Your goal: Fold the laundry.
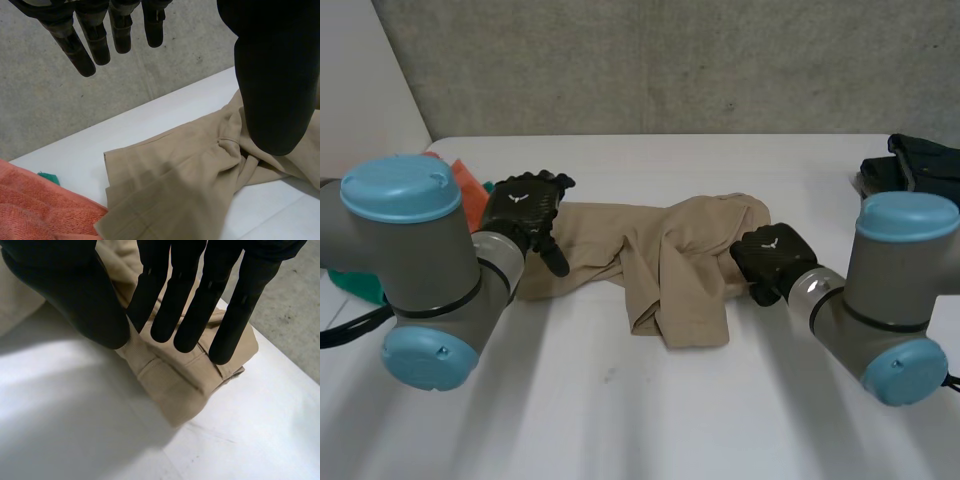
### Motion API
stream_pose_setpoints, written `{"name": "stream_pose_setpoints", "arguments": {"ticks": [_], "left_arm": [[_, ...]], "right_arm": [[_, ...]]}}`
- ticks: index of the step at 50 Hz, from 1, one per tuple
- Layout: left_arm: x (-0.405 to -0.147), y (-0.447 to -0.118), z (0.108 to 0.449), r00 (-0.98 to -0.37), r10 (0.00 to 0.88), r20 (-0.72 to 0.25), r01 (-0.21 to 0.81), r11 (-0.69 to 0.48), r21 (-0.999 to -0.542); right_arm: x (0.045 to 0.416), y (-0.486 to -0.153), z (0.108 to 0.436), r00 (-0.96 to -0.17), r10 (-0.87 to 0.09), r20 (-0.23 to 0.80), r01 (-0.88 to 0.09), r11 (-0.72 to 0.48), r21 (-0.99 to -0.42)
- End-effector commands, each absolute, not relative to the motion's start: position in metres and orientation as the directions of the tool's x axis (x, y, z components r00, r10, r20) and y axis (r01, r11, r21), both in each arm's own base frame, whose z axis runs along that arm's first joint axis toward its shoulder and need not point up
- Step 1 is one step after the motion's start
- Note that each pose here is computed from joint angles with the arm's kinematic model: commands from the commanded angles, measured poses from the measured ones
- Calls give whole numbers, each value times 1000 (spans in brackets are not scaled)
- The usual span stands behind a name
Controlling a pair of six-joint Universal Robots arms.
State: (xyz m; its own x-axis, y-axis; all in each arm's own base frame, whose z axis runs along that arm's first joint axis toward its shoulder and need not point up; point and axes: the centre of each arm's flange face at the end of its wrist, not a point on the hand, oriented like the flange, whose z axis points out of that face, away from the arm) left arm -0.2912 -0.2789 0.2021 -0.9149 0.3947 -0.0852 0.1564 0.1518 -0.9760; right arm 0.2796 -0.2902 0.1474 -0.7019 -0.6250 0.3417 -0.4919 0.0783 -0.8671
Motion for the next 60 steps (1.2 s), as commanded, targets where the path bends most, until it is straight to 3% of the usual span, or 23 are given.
{"name": "stream_pose_setpoints", "arguments": {"ticks": [1,5,10,17,28,34,37,39,45,53,60], "left_arm": [[-291,-276,218,-919,381,-103,159,120,-980],[-302,-264,235,-896,422,-137,182,68,-981],[-336,-231,251,-822,535,-193,225,-6,-974],[-389,-198,219,-702,641,-311,365,-50,-930],[-424,-181,162,-660,606,-443,536,-33,-844],[-433,-179,144,-592,609,-527,607,-93,-789],[-434,-183,139,-562,596,-574,640,-126,-758],[-432,-189,143,-574,574,-585,640,-132,-757],[-418,-215,198,-687,447,-573,560,-177,-809],[-366,-231,254,-723,428,-542,505,-208,-838],[-333,-230,255,-682,508,-526,508,-189,-840]], "right_arm": [[270,-298,184,-789,-572,224,-384,175,-906],[262,-311,203,-819,-544,181,-348,221,-911],[259,-343,209,-818,-539,201,-356,199,-913],[268,-382,194,-763,-561,322,-441,87,-893],[295,-419,142,-680,-613,402,-455,-78,-887],[307,-431,125,-669,-615,418,-426,-145,-893],[308,-435,124,-673,-609,420,-419,-153,-895],[308,-436,127,-679,-601,421,-418,-154,-895],[283,-428,164,-719,-574,392,-437,-65,-897],[254,-370,221,-698,-626,349,-489,60,-870],[238,-293,242,-611,-714,342,-602,138,-787]]}}
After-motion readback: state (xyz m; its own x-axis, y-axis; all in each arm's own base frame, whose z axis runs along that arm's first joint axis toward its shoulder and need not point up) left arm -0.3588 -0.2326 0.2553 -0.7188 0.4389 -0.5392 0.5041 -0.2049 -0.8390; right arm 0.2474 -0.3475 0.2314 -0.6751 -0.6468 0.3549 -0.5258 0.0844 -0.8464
